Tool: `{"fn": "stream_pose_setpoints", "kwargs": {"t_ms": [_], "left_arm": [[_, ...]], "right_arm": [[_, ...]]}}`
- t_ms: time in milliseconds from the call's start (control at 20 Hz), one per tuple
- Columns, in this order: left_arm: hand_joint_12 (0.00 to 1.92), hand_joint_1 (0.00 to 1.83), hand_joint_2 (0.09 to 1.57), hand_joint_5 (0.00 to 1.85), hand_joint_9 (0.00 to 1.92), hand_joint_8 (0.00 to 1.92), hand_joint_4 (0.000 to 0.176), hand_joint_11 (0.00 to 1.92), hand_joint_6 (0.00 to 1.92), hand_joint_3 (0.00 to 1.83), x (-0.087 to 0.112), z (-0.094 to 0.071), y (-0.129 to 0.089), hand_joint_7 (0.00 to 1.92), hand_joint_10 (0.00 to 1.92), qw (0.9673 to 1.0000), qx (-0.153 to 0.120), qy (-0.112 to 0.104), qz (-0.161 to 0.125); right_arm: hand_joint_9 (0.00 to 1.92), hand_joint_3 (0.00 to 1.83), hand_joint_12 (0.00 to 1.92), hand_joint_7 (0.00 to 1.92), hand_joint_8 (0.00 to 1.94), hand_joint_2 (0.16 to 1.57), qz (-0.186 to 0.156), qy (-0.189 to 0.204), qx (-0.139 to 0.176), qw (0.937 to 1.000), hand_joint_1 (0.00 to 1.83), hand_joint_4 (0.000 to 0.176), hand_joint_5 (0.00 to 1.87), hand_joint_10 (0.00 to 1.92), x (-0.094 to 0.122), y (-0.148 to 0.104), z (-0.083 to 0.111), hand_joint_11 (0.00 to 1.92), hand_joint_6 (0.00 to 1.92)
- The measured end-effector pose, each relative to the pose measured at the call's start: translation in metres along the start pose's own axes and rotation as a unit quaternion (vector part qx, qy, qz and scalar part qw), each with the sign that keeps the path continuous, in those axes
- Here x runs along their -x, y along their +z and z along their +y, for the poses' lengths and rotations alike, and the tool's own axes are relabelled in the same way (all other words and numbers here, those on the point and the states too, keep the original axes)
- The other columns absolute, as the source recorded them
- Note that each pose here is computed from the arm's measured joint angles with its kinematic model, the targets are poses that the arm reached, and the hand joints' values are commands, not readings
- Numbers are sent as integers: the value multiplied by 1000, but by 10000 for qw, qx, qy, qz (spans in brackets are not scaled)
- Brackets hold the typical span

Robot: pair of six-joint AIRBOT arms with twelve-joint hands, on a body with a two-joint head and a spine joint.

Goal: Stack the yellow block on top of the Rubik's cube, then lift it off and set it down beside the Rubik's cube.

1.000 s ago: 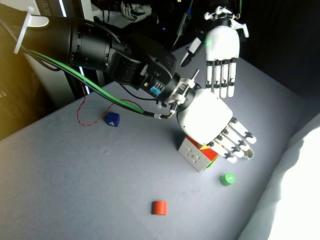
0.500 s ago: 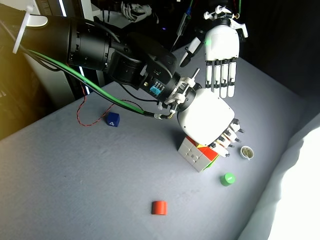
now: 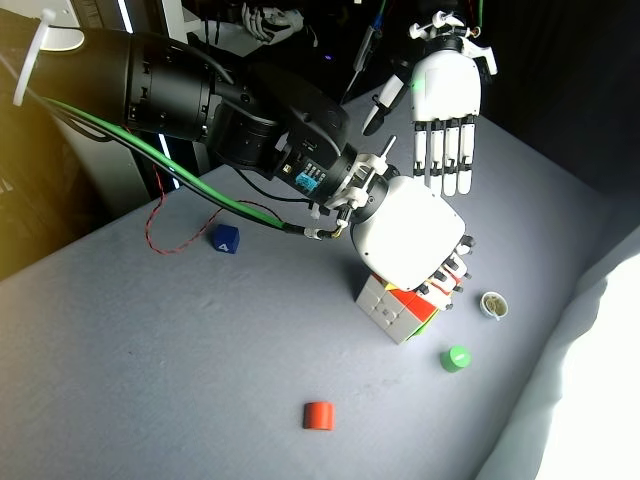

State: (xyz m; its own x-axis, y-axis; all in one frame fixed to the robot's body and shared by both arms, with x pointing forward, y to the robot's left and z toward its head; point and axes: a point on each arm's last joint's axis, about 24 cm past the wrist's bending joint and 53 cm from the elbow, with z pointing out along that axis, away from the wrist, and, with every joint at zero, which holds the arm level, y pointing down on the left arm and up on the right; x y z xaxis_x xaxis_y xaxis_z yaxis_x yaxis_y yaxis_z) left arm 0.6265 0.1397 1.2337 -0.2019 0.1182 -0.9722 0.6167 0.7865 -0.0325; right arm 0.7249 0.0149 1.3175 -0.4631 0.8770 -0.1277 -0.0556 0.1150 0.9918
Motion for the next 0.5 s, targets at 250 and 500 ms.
{"fn": "stream_pose_setpoints", "kwargs": {"t_ms": [250,500], "left_arm": [[0,103,915,0,26,6,0,0,0,4,2,2,0,25,7,10000,35,-27,-49],[0,79,920,0,17,7,0,0,0,4,4,2,0,19,6,10000,48,-30,-78]], "right_arm": [[669,1,1779,850,1297,1199,41,-425,252,9988,1349,0,815,1522,8,-28,10,249,1160],[616,2,1853,802,1385,1224,202,-492,317,9981,1340,0,780,1602,2,-61,11,199,1184]]}}
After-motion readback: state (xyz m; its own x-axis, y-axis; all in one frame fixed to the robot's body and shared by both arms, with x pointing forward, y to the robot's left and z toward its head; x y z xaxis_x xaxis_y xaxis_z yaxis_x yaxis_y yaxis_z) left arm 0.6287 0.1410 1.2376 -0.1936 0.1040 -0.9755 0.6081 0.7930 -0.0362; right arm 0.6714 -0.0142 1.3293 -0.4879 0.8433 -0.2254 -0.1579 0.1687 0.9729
